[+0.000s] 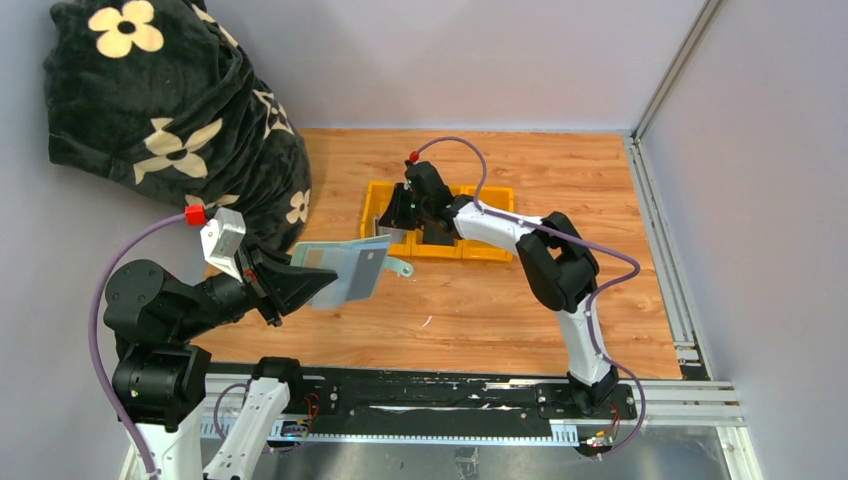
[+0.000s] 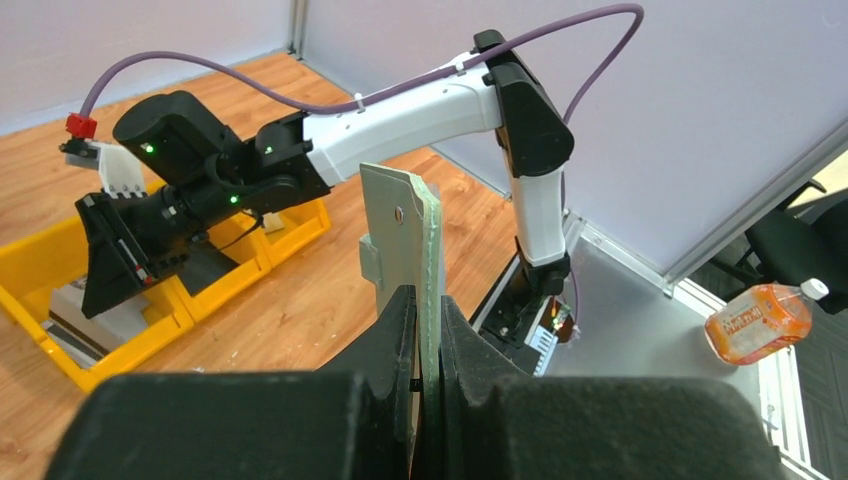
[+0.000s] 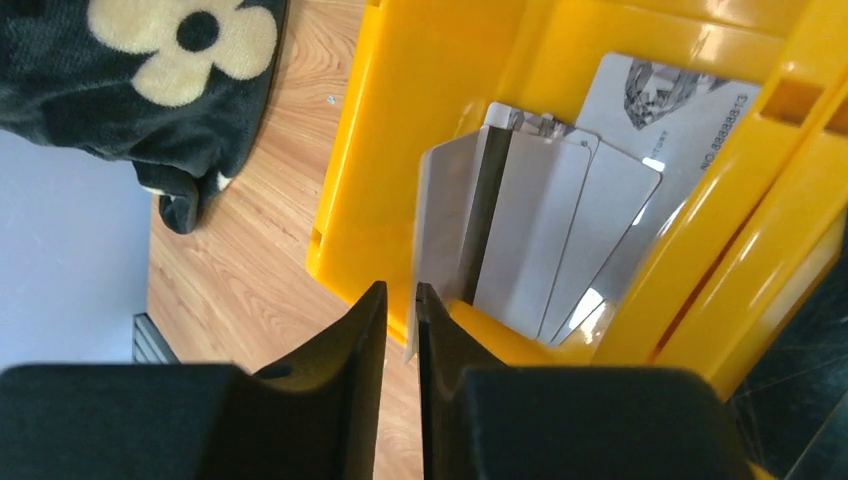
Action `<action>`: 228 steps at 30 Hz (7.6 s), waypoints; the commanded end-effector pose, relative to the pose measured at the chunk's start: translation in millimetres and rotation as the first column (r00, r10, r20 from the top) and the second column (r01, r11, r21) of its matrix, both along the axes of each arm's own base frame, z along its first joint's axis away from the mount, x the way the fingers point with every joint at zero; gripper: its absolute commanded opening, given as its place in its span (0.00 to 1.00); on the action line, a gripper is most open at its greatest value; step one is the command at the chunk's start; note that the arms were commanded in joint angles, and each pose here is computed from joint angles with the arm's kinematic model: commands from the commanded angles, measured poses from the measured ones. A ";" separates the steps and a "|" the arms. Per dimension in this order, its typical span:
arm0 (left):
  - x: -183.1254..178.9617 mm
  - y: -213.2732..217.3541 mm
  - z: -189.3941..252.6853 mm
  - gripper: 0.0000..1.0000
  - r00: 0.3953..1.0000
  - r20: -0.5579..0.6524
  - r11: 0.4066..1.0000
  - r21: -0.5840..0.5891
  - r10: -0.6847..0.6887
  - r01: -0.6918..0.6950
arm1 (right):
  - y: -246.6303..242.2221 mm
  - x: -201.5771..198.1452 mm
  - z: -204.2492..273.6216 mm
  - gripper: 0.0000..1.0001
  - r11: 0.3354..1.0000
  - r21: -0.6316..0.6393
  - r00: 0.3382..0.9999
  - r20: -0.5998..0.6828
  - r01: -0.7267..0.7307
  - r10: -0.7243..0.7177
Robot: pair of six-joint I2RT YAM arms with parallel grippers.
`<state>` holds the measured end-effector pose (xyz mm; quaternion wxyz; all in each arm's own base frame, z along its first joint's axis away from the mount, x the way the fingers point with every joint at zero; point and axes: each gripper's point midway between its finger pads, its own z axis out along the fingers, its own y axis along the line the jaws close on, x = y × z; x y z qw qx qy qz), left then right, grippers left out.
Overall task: Take the credit cards out of the card holder
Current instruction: Place the credit card in the storage box, then close the card holder, then place the card holder at the center of the board, then reset both arms
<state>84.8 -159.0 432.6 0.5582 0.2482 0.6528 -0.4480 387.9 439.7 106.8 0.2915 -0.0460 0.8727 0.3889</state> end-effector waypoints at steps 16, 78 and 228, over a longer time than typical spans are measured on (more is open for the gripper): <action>-18.1 -5.7 12.9 0.00 0.996 0.045 0.997 -0.011 -0.079 0.079 | -36.9 -83.9 259.5 0.74 0.915 0.231 0.825 0.541 -0.331 0.162; 11.2 1.4 -11.2 0.65 1.000 -0.008 1.000 0.029 0.011 -0.010 | -25.9 -285.7 331.0 0.00 0.457 0.346 0.542 0.728 -0.819 0.421; 275.5 162.5 -330.7 1.00 0.478 0.273 0.394 0.310 0.835 -0.865 | -484.9 -42.0 -31.7 0.95 0.421 -0.399 0.553 0.753 0.815 -0.357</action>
